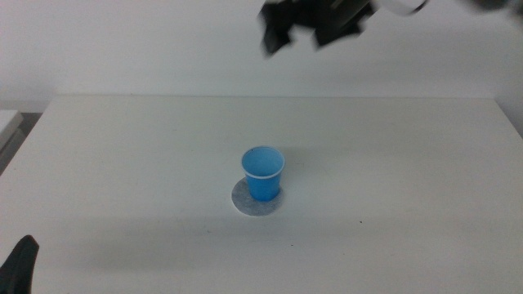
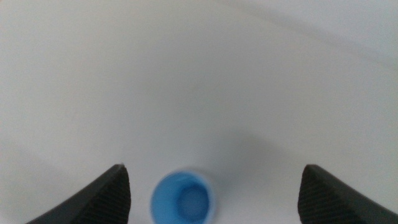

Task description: Place an empty cup on a cup mat.

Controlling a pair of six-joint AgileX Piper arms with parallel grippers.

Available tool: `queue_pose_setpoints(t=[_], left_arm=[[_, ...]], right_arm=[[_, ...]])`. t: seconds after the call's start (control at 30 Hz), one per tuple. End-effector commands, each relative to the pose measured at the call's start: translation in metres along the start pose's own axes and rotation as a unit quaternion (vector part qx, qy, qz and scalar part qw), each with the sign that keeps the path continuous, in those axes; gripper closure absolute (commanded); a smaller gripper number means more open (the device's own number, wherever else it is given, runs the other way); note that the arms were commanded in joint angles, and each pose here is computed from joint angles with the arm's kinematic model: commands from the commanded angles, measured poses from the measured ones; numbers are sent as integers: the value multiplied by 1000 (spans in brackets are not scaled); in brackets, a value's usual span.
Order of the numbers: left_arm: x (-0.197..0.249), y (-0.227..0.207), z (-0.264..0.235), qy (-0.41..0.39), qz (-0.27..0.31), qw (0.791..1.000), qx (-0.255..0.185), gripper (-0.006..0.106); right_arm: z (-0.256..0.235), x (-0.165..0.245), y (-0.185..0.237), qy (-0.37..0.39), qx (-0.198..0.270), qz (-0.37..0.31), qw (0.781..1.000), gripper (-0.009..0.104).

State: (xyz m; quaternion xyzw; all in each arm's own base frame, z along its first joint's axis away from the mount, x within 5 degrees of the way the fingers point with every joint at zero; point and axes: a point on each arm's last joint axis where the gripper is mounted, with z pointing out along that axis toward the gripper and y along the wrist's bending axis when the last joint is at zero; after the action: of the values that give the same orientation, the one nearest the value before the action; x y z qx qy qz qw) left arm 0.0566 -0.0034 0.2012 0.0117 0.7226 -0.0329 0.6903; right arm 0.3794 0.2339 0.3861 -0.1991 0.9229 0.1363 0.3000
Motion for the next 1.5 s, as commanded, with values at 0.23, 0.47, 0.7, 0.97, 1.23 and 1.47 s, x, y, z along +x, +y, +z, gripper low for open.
queue_pose_setpoints(t=[0.23, 0.47, 0.7, 0.97, 1.23, 1.47], left_arm=[[-1, 0, 0, -8, -1, 1000, 1, 7], [-1, 0, 0, -8, -1, 1000, 1, 7], [-1, 0, 0, -8, -1, 1000, 1, 7], [-1, 0, 0, -8, -1, 1000, 1, 7], [-1, 0, 0, -8, -1, 1000, 1, 7], [-1, 0, 0, -8, -1, 1000, 1, 7]], right_arm=[[-146, 41, -53, -71, 61, 27, 995, 17], [-186, 117, -62, -100, 94, 69, 988, 17], [-207, 193, -70, -186, 153, 98, 966, 11], [-189, 284, -78, -269, 178, 90, 942, 2], [-155, 352, -83, -303, 203, 96, 926, 2], [-123, 404, -82, -318, 199, 115, 920, 2]])
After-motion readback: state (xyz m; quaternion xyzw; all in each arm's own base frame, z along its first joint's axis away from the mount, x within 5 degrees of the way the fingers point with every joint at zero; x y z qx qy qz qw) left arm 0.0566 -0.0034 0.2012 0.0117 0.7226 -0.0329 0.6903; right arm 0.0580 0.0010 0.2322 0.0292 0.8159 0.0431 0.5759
